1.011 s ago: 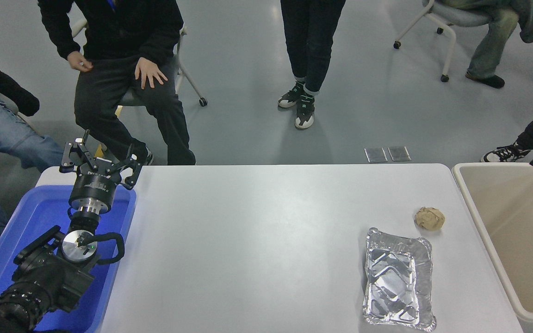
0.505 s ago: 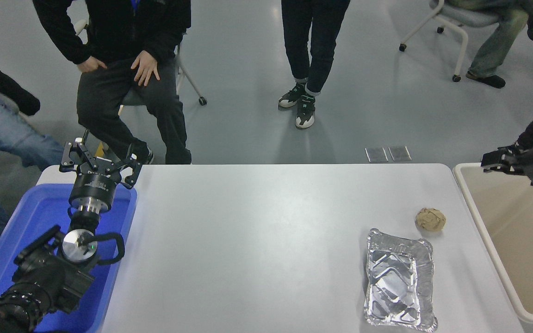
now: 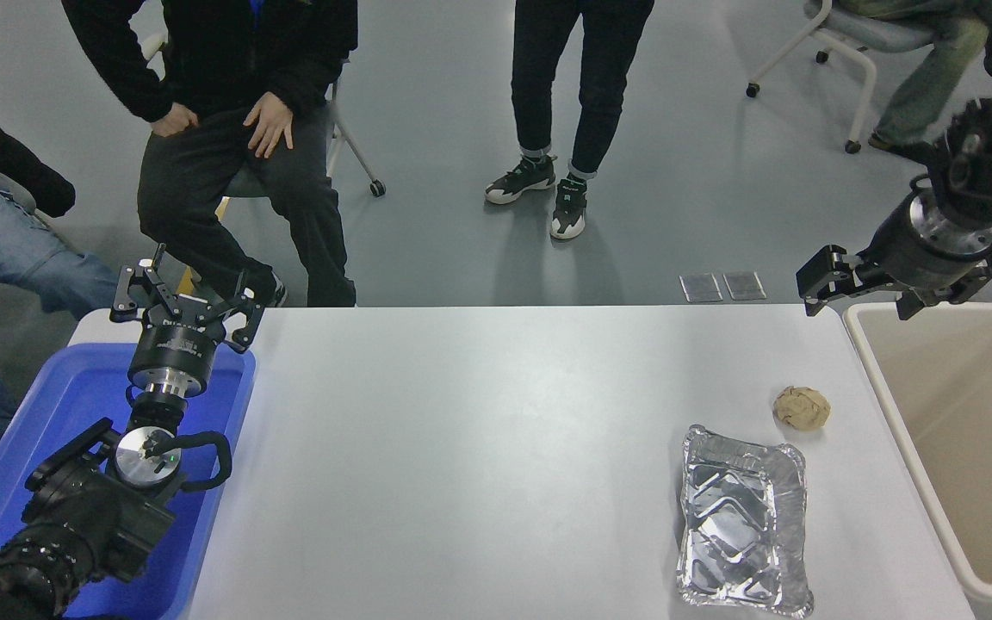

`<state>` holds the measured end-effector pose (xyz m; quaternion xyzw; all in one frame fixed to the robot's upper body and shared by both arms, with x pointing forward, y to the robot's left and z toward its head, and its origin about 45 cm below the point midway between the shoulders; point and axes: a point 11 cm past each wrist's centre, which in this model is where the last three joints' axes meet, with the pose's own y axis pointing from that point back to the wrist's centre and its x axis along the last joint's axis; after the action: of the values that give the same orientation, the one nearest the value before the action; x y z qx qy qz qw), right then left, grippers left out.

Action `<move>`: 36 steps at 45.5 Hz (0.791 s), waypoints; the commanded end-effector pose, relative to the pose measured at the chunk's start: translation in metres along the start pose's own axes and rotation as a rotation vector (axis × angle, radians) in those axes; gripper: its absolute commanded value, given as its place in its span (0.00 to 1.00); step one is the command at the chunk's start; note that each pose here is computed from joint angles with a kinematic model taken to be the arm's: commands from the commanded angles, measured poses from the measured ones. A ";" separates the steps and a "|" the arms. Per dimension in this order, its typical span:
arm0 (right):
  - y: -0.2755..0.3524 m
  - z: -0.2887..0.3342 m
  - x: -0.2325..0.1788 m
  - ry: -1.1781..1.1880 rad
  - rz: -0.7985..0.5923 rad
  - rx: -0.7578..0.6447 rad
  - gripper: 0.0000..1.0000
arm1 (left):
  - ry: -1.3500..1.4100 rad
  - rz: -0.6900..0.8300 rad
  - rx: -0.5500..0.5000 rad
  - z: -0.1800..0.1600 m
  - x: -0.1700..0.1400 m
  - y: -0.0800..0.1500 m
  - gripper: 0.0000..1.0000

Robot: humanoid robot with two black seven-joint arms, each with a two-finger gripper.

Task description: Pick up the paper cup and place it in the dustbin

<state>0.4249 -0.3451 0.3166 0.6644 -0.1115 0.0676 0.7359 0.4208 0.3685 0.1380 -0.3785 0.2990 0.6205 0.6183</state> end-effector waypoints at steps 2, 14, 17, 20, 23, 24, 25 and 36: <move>0.022 -0.026 0.007 0.048 0.007 0.032 1.00 | 0.000 0.000 0.000 0.000 0.000 0.000 0.99; 0.039 -0.052 0.017 0.097 0.048 0.054 1.00 | 0.000 0.000 0.000 0.000 0.000 0.000 0.99; 0.045 -0.053 0.020 0.100 0.062 0.057 1.00 | 0.000 0.000 0.000 0.000 0.000 0.000 0.99; 0.050 -0.058 0.023 0.103 0.076 0.072 1.00 | 0.000 0.000 0.000 0.000 0.000 0.000 0.99; 0.052 -0.064 0.024 0.107 0.082 0.091 1.00 | -0.001 0.000 0.002 0.000 0.000 0.000 0.99; 0.052 -0.065 0.024 0.109 0.082 0.092 1.00 | -0.001 0.000 0.002 0.000 0.000 0.000 0.99; 0.052 -0.065 0.024 0.109 0.082 0.094 1.00 | 0.000 0.000 0.000 0.000 0.000 0.000 0.99; 0.047 -0.062 0.021 0.125 0.068 0.060 1.00 | 0.000 0.000 0.000 0.000 0.000 0.000 0.99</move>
<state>0.4383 -0.2822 0.3622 0.6816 -0.0926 0.1325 0.7136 0.4208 0.3683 0.1379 -0.3782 0.2991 0.6204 0.6186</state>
